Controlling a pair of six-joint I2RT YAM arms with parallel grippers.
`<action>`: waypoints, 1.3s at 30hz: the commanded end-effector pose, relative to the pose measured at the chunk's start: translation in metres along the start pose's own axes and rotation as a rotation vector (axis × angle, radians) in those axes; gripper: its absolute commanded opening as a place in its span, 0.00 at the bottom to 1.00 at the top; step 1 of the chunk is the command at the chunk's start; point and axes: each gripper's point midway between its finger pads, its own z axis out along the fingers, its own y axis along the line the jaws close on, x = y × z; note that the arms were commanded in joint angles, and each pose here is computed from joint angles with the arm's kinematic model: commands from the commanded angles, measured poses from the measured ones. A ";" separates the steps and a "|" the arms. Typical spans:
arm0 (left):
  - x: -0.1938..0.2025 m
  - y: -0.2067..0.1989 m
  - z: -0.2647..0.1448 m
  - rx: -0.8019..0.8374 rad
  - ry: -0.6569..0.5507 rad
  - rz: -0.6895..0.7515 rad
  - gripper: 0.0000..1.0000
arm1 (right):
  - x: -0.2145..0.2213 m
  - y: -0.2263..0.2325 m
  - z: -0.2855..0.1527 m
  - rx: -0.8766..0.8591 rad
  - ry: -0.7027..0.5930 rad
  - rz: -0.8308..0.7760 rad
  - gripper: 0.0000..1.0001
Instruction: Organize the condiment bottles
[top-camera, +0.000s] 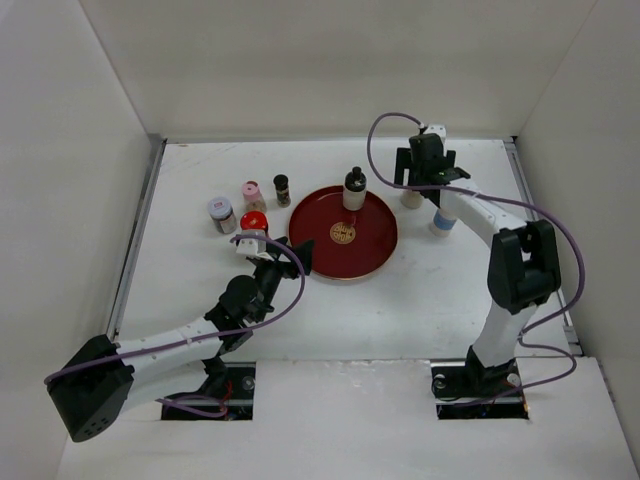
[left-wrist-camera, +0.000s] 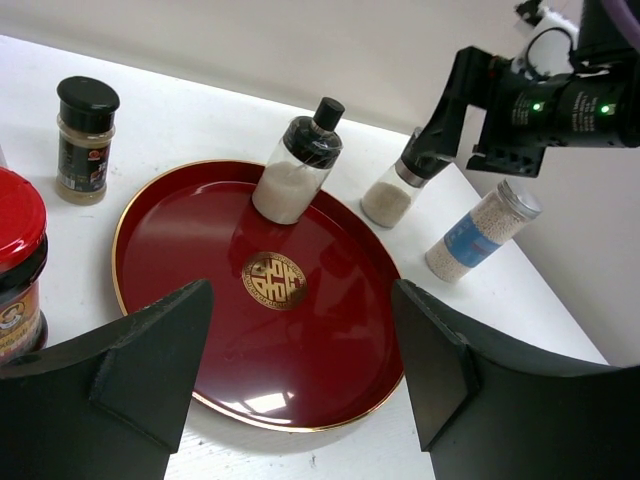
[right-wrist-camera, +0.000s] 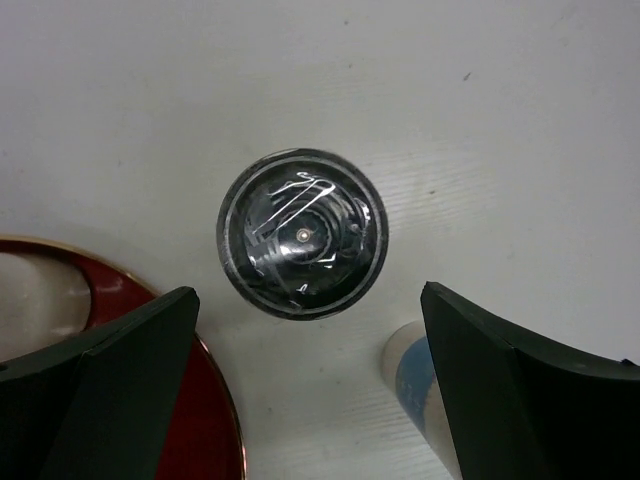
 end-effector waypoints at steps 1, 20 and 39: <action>-0.009 -0.006 0.001 0.021 -0.036 -0.033 0.71 | -0.021 0.014 0.000 -0.060 -0.020 0.000 1.00; -0.008 -0.004 0.002 0.018 -0.033 -0.030 0.71 | -0.060 0.001 0.014 -0.018 -0.117 0.067 0.54; -0.012 -0.002 0.001 0.012 -0.047 -0.034 0.71 | -0.050 0.088 -0.094 -0.290 -0.262 0.088 0.54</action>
